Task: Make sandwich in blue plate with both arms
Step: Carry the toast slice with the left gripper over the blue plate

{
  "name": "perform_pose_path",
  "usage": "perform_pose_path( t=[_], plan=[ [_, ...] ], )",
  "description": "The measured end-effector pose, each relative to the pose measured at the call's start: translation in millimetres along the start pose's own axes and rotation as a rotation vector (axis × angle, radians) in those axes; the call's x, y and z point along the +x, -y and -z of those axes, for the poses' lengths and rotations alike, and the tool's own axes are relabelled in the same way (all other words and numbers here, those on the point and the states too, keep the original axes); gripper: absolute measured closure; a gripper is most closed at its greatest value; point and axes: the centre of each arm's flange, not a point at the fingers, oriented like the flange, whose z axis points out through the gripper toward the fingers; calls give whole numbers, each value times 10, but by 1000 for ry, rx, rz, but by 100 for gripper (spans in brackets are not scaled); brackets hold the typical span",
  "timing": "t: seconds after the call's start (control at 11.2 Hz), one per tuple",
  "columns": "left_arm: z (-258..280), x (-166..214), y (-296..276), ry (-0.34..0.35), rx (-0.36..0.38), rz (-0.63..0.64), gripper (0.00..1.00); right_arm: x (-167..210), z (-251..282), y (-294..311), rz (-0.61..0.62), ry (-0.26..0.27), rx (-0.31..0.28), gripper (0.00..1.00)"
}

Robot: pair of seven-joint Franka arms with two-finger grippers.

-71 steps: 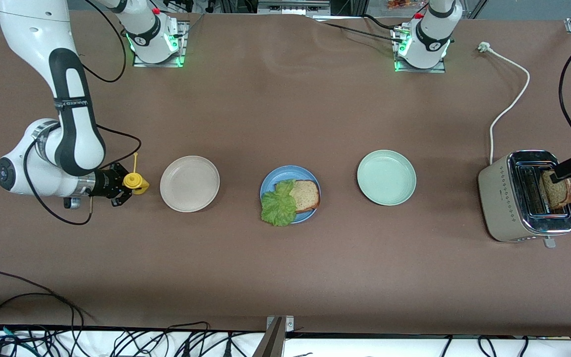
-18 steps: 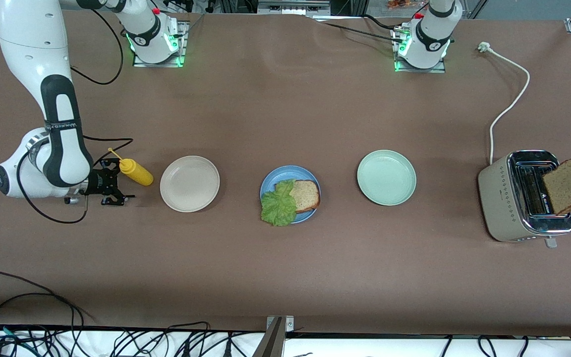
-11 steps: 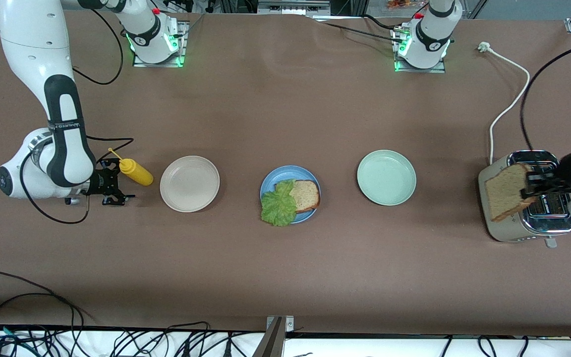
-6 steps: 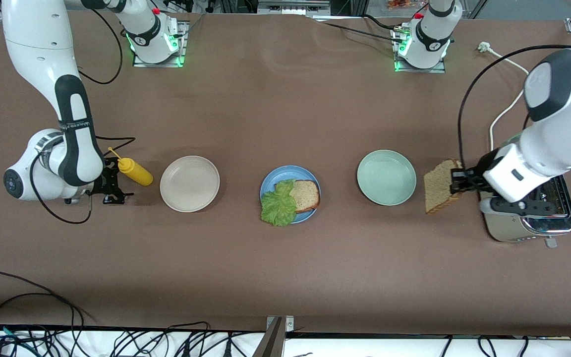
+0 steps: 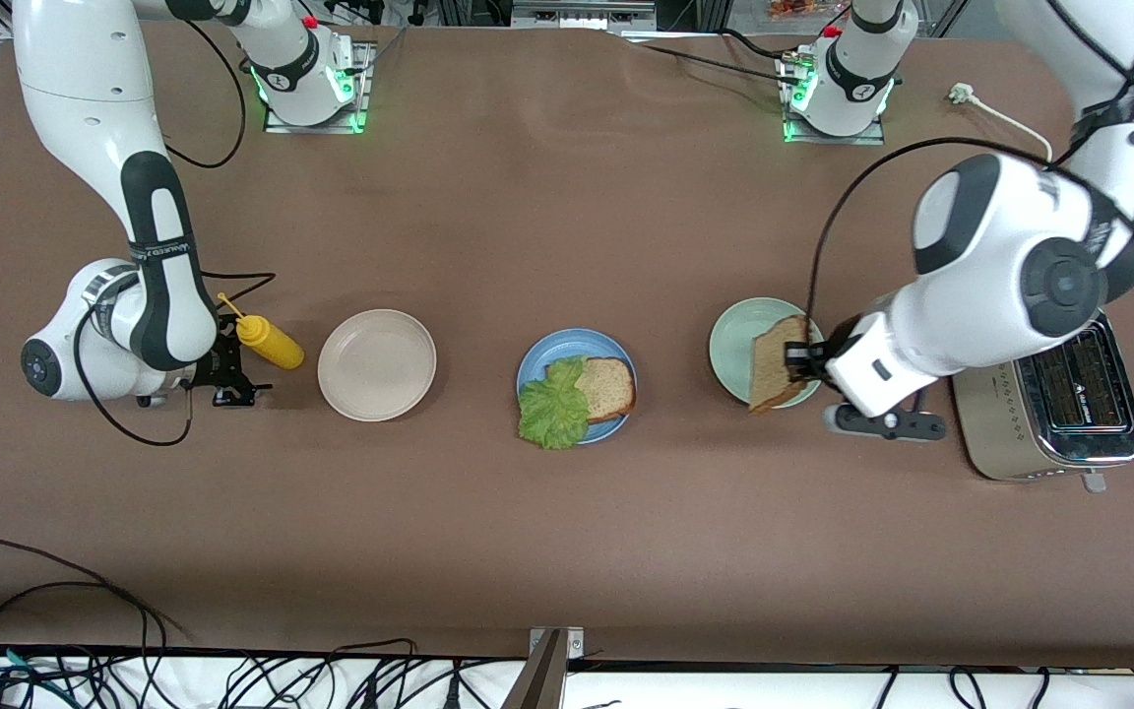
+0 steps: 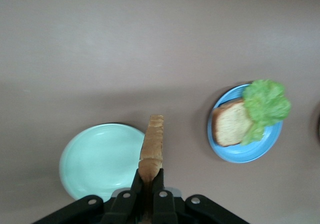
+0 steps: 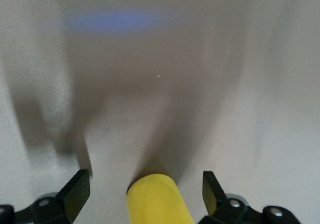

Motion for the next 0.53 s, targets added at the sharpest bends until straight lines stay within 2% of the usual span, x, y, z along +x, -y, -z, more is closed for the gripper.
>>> perform_pose_path(
  t=[0.36, 0.53],
  plan=[
    [-606, 25, -710, -8, -87, 77, 91, 14, -1, 21, 6, -23, 12, 0],
    [-839, 27, -912, -7, -118, 84, 91, 29, -11, 45, -34, -43, 27, 0]
  ],
)
